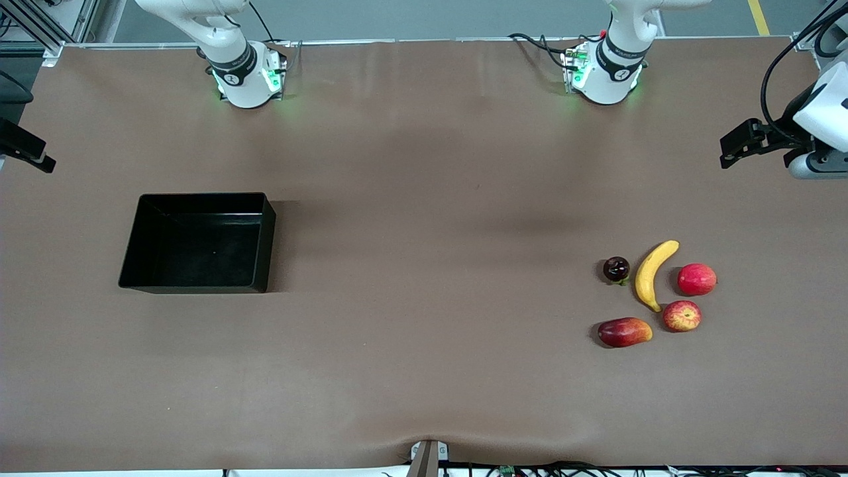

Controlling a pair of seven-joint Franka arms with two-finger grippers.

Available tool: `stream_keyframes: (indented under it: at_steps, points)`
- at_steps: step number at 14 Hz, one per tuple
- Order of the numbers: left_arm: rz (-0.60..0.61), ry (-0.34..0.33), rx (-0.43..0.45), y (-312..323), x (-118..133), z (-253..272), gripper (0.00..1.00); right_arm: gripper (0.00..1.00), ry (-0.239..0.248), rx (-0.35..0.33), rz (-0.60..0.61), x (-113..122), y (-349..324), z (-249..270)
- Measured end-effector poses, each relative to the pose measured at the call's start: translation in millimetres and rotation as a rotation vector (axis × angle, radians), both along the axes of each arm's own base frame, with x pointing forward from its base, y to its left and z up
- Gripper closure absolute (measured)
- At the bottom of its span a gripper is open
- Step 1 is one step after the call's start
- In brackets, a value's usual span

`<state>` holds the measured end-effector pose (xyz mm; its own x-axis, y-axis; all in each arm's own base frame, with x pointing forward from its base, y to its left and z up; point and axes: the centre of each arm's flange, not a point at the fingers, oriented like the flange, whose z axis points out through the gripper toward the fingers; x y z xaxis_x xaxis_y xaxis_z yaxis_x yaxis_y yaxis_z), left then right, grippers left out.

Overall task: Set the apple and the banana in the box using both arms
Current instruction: 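Lower the left gripper onto the red-yellow apple and grasp it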

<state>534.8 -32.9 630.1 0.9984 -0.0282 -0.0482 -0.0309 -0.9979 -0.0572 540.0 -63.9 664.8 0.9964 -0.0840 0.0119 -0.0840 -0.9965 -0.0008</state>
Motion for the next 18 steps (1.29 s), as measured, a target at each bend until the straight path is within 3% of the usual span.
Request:
stream_keyframes:
  at_steps: [5,9,12,18]
  points:
    - [0.008,0.006,0.0,3.9,0.8,0.0,0.0,0.0,0.0,0.0,0.0,0.0,0.0,0.0]
    - [0.018,0.024,0.038,12.2,28.0,-17.8,0.0,0.0,0.0,0.0,0.0,0.1,-0.2,-0.2]
    - [0.014,0.034,0.087,16.8,59.3,-63.7,0.0,0.0,0.028,-0.002,-0.001,7.5,-1.0,-14.3]
    - [0.074,-0.007,0.077,58.5,116.8,-194.0,0.0,0.0,0.129,0.004,-0.059,28.1,-57.4,-72.8]
